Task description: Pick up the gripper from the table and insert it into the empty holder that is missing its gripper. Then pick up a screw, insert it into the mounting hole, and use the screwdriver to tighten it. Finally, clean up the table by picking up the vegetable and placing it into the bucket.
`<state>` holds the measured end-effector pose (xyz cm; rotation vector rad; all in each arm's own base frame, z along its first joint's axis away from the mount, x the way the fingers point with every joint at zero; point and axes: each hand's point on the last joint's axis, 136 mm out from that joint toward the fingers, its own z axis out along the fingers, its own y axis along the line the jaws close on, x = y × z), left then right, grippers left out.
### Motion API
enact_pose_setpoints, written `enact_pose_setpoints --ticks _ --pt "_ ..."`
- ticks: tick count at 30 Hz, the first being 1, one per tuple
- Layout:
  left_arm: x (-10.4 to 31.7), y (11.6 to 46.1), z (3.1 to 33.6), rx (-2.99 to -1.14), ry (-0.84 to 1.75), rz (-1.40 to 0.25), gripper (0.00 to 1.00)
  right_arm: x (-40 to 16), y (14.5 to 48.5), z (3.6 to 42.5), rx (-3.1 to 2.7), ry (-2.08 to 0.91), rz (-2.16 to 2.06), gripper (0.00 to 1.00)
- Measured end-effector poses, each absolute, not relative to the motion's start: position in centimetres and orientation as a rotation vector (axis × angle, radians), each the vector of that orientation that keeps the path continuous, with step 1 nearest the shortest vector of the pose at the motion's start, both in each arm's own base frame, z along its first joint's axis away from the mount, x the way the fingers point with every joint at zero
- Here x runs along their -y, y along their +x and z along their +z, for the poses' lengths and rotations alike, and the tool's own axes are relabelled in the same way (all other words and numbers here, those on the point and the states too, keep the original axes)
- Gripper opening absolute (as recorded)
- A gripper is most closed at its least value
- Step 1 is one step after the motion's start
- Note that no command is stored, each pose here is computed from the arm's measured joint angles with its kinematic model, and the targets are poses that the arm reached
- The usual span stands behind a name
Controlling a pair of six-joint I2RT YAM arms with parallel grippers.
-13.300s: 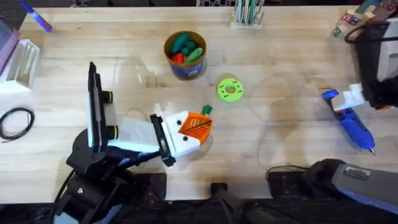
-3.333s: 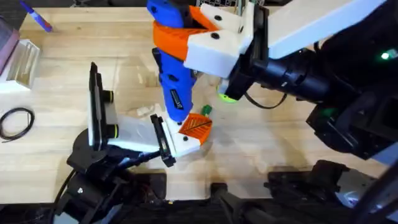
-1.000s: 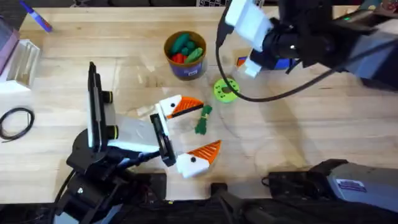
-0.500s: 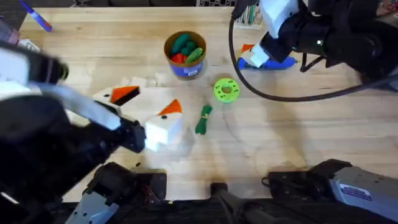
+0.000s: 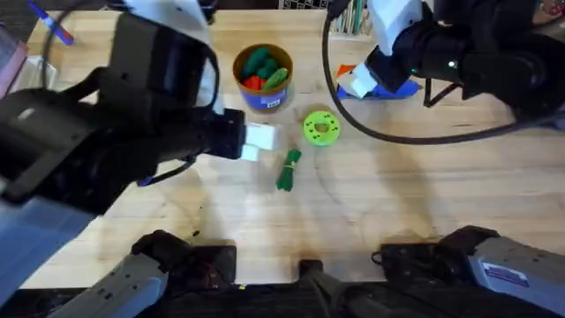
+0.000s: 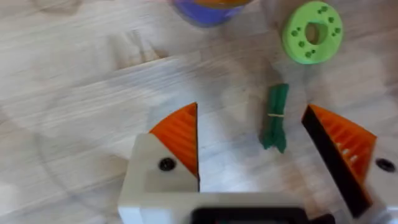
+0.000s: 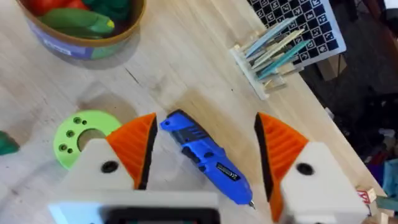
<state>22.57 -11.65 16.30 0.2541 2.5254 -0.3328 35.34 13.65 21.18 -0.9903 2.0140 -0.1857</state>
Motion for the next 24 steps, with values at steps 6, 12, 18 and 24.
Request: enact_pose_setpoints --ticks 6,12,18,24 --pt "15.7 21.8 12.1 -2.719 0.387 -0.487 0.985 -12.0 35.0 24.2 -1.973 -0.880 -0.189 0.871" --pt "18.5 20.5 6.6 -2.925 0.452 -0.482 0.987 -7.9 35.2 26.0 -2.004 -0.663 -0.200 0.871" --pt "20.8 20.6 4.0 -2.940 0.518 -0.426 0.986 -5.4 34.8 27.7 -1.997 -0.508 -0.198 0.871" --pt "21.5 21.1 3.7 -2.956 0.493 -0.429 0.789 -5.3 34.4 28.5 -1.976 -0.480 -0.188 0.871"
